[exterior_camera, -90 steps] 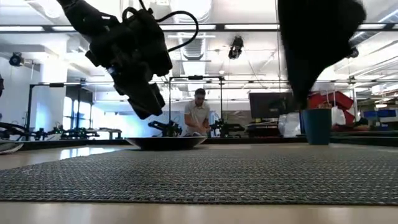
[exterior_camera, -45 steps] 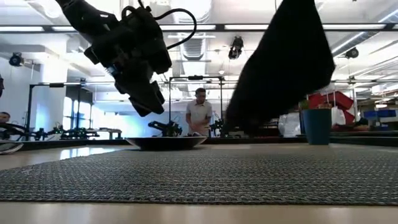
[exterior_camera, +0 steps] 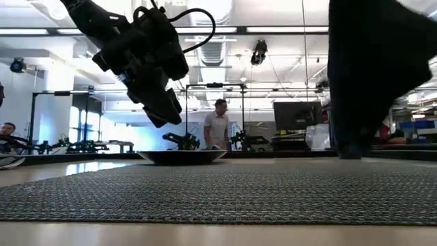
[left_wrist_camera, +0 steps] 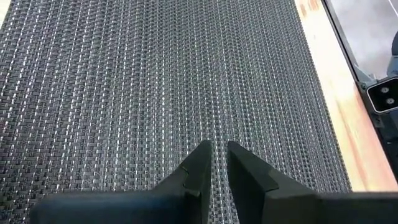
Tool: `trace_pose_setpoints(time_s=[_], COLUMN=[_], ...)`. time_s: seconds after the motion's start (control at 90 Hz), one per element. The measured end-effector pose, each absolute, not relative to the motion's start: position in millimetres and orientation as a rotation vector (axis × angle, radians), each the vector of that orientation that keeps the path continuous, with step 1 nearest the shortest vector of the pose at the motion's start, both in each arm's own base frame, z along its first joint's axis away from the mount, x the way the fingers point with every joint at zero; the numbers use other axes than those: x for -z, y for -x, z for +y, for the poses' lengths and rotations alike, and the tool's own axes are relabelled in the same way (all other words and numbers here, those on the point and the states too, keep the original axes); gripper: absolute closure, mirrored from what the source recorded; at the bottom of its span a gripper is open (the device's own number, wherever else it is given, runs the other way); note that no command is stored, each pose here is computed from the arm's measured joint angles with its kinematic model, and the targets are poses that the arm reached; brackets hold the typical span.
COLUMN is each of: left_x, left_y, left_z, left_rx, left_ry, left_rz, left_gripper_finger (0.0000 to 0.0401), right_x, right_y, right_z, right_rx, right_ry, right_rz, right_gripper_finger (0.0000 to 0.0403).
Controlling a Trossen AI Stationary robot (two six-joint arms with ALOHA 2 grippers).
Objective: Set table place
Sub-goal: Fold the black napkin
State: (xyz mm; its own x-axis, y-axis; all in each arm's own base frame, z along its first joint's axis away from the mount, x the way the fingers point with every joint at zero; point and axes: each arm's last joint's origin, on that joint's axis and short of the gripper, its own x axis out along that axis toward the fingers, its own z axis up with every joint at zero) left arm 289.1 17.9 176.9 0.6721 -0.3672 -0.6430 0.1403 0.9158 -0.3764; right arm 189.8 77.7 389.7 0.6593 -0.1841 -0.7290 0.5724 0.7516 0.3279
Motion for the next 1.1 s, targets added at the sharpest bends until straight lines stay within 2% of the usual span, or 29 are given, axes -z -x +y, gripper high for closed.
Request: trace_pose_setpoints(time_s=[0.278, 0.533, 0.756, 0.9, 1.1], left_x=[-177.0, -177.5, -186.0, -196.3, -204.9], left_y=[-289.2, -288.8, -283.7, -280.1, -276.7], left_z=[17.9, 17.9, 17.3, 16.9, 16.6], left_rx=[0.289, 0.285, 0.285, 0.288, 0.289], left_ry=[0.313, 0.325, 0.325, 0.317, 0.317], left_rz=[0.786, 0.786, 0.778, 0.741, 0.712], left_gripper_finger=[0.0365, 0.0365, 0.0365, 0.0365, 0.0365], right_x=[-379.5, -389.1, -404.9, -391.0, -353.5], right_y=[-208.0, -174.5, -162.4, -182.3, -235.8], right_z=[77.4, 62.9, 56.9, 63.4, 71.1], right_rx=[0.446, 0.51, 0.477, 0.467, 0.323], right_ry=[-0.524, -0.542, -0.579, -0.534, -0.514], right_rz=[0.799, 0.851, 0.793, 0.848, 0.897], right_gripper_finger=[0.0403, 0.0403, 0.0403, 0.0403, 0.0403])
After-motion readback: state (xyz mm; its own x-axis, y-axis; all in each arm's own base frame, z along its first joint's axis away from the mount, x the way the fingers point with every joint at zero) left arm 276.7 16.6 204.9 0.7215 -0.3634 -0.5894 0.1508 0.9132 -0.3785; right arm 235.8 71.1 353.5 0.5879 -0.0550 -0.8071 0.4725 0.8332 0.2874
